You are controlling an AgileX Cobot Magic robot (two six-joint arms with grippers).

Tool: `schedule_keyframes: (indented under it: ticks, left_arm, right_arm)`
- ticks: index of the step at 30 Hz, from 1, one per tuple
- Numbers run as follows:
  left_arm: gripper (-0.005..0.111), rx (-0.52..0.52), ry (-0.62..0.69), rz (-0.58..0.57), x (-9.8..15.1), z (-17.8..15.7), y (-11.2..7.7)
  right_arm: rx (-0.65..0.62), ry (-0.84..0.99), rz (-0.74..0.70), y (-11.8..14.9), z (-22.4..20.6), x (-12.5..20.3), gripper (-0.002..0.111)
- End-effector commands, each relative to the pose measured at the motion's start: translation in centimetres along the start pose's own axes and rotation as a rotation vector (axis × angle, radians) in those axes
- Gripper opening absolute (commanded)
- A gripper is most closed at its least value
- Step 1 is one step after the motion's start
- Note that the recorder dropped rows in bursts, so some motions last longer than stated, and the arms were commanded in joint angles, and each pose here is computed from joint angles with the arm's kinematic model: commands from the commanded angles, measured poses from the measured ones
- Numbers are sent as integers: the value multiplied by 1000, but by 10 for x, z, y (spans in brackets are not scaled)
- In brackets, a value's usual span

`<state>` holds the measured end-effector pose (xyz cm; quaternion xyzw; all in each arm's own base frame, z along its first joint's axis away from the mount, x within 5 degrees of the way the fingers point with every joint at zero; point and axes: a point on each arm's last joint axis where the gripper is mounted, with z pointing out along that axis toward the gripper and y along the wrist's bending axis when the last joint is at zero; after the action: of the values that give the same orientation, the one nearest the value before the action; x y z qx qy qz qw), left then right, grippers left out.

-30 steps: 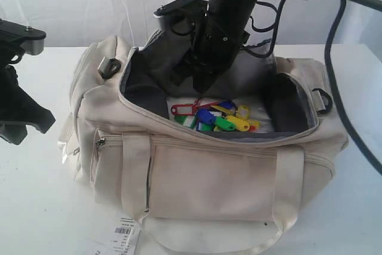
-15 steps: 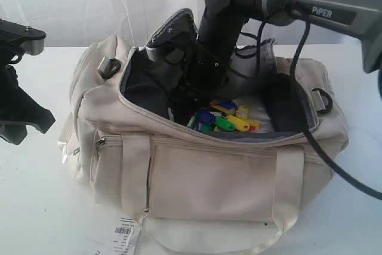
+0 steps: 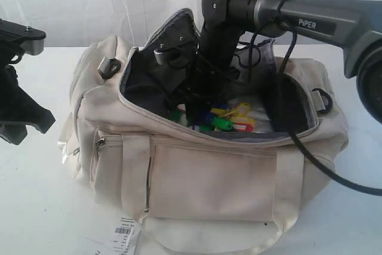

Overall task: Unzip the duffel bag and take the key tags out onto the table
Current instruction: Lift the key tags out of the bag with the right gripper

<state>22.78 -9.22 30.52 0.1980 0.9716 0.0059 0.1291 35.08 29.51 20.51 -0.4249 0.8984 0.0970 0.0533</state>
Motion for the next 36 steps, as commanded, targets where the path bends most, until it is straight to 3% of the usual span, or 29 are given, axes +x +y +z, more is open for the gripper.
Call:
schedule_keyframes:
  ticks: [1, 8, 23, 36]
  left_arm:
    - [0, 9, 17, -7, 4, -1, 0]
    - [0, 9, 21, -7, 5, -1, 0]
    - [0, 9, 21, -7, 5, -1, 0]
    - [0, 9, 25, -7, 5, -1, 0]
  right_arm:
    - [-24, -22, 5, 8, -21, 4, 0]
    - [9, -155, -45, 19, -84, 11, 0]
    - [93, -257, -78, 25, -137, 25, 0]
    - [159, -417, -74, 44, -214, 69, 0]
